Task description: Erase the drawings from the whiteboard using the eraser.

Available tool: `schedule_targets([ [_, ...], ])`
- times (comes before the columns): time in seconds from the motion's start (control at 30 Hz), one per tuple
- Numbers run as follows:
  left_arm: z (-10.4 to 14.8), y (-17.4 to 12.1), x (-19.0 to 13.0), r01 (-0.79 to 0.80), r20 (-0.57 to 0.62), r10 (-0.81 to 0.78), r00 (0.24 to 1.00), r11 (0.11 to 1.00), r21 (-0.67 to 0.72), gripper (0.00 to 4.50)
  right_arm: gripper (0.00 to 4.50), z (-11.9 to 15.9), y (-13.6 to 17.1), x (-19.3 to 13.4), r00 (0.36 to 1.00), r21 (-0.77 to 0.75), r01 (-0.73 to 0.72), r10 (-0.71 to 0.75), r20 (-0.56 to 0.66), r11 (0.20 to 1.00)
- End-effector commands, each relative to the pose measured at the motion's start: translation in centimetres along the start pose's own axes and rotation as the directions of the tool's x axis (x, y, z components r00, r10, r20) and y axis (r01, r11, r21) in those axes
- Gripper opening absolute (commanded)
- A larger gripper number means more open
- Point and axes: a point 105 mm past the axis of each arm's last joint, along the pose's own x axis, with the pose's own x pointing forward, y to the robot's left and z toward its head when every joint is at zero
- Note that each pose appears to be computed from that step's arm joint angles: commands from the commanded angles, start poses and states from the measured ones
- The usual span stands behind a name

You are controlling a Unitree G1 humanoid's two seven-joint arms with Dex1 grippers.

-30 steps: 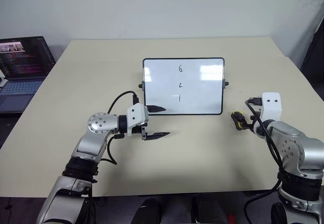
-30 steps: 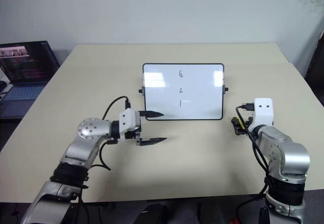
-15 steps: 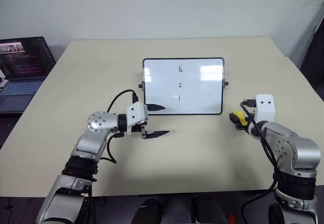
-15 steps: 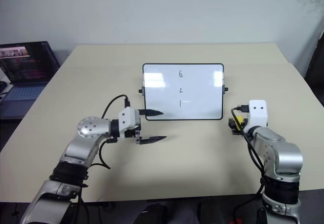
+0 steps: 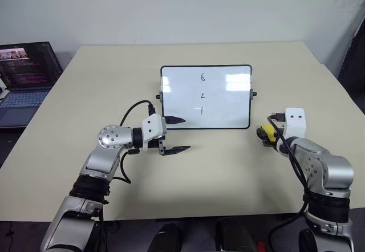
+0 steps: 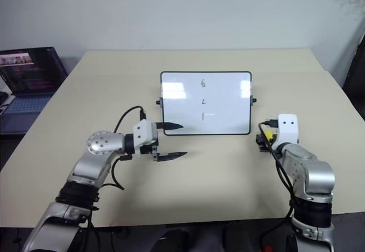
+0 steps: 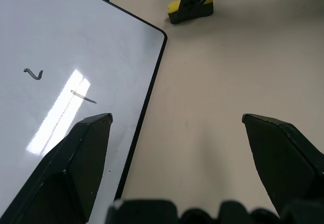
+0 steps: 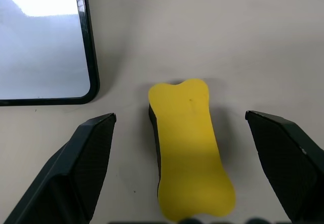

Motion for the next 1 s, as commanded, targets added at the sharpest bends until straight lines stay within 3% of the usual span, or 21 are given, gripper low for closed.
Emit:
schedule_targets([
  [0.03, 1.12, 0.89, -0.58, -0.032, 0.014, 0.031, 0.999, 0.998, 0.061, 4.50, 4.48, 1.45, 0.19, -0.07, 0.998, -0.007, 0.001, 0.000, 0.059, 1.000],
  [0.63, 1.39, 1.03, -0.50, -0.040, 0.018, 0.039, 0.999, 0.997, 0.073, 4.50, 4.48, 1.52, 0.33, 0.42, 0.998, -0.014, -0.008, 0.009, 0.062, 1.000],
  [0.73, 1.47, 1.07, -0.46, -0.040, 0.020, 0.039, 0.999, 0.996, 0.076, 4.50, 3.93, 1.54, 0.28, 0.43, 0.998, -0.014, -0.007, 0.008, 0.063, 1.000],
  [1.0, 1.60, 1.30, -0.44, -0.042, 0.022, 0.040, 0.999, 0.996, 0.085, 4.50, 1.06, 1.63, 0.20, 0.51, 0.998, 0.000, -0.004, 0.004, 0.062, 1.000],
])
